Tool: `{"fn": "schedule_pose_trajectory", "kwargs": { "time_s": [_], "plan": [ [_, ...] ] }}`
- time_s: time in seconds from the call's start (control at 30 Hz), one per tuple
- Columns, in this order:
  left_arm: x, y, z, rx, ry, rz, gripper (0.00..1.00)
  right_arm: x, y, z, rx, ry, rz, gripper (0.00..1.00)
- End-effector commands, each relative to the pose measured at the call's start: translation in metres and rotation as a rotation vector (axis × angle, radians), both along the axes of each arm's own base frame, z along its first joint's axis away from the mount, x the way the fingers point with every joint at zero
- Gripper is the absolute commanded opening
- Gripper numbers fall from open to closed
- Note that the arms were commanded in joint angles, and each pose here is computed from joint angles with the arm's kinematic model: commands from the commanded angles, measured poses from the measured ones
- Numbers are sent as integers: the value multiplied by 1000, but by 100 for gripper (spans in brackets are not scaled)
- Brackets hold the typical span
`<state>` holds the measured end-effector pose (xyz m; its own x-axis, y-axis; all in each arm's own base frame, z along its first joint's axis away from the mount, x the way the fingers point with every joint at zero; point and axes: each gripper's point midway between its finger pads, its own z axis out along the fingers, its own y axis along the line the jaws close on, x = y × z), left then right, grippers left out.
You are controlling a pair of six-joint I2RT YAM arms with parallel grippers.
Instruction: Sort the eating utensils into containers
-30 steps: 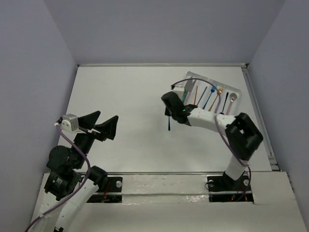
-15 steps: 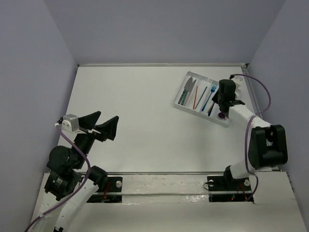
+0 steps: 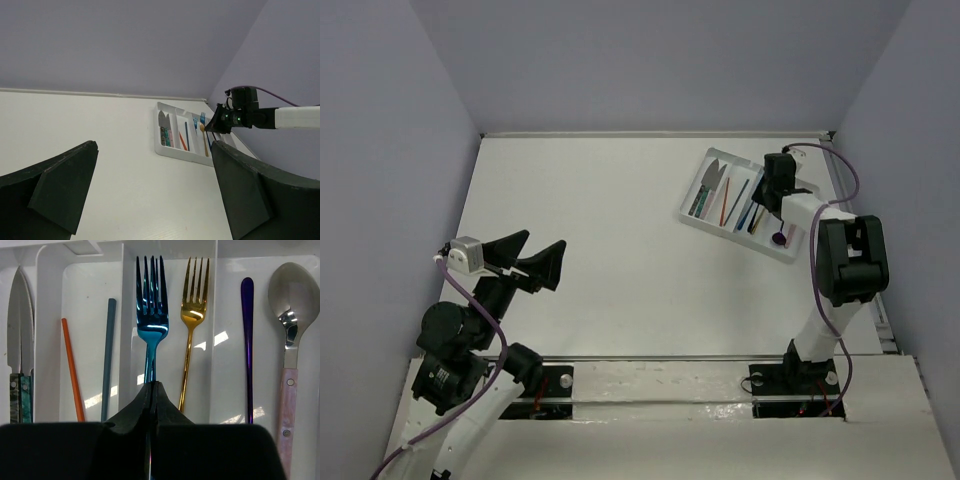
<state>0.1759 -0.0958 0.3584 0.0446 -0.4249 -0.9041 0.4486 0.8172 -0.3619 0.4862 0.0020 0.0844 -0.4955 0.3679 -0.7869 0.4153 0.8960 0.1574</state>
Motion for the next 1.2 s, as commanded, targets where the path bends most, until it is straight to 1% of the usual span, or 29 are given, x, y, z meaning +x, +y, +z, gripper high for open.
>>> {"fn": "schedule_pose_trajectory", "kwargs": {
  "time_s": [0.0,0.03,0.07,0.13,0.17,0.2,0.3,0.37,0.4,0.5,0.57,0.63,0.67,0.7,0.73,0.77,0.83,0.87,0.9,0.93,0.97,1.0,1.03,1.13,1.17],
  "plan": [
    [-2,-1,14,-17,-55,-9,99,15,-7,20,-20,-47,-20,9],
    [-2,-1,14,-16,-54,-9,99,14,-8,21,-22,-44,-22,17],
    [-2,-1,14,-16,-54,-9,99,9,-9,20,-26,-21,-28,38],
    [-2,-2,15,-16,-54,-11,99,9,-10,27,-23,-25,-40,59],
    [-1,-2,14,-16,-52,-9,99,8,-9,38,-22,-45,-34,69],
    [-1,-2,14,-15,-52,-11,99,6,-9,43,-20,-52,-29,75],
    [0,-2,14,-12,-49,-9,99,0,-7,68,-6,-101,-19,78],
    [1,-2,13,-11,-48,-9,99,-10,-2,100,20,-179,2,78],
    [1,-3,13,-10,-46,-11,99,-18,-1,127,31,-239,10,78],
    [2,-3,12,-8,-42,-11,99,-38,12,148,86,-309,76,78],
    [3,-2,12,-8,-42,0,99,-62,21,165,139,-367,118,79],
    [3,-2,13,-7,-43,-1,99,-82,43,175,185,-412,193,80],
    [4,-2,12,-6,-40,-1,99,-103,50,182,214,-452,239,82],
    [4,-2,12,-6,-40,0,99,-115,59,185,240,-468,276,100],
    [6,-4,10,-1,-31,-1,99,-124,66,196,263,-514,317,100],
    [7,-5,9,3,-26,-6,99,-146,77,207,306,-559,386,100],
    [10,-6,8,7,-21,-3,99,-168,87,224,332,-609,463,100],
    [10,-7,7,10,-19,-7,99,-183,98,233,356,-631,534,100],
    [12,-8,6,12,-12,-9,99,-204,99,258,351,-713,574,100],
    [12,-8,6,13,-10,-8,99,-217,102,268,352,-740,607,100],
    [13,-8,5,14,-6,-8,99,-229,102,272,351,-745,613,100],
    [13,-8,5,13,-5,-7,99,-240,100,284,344,-782,618,100],
    [14,-6,6,12,-6,4,99,-263,97,308,329,-864,627,100],
    [9,-3,16,-9,-27,8,99,-291,88,330,303,-937,609,100],
    [8,-1,20,-13,-33,11,99,-306,85,340,292,-983,608,100]
  ]
}}
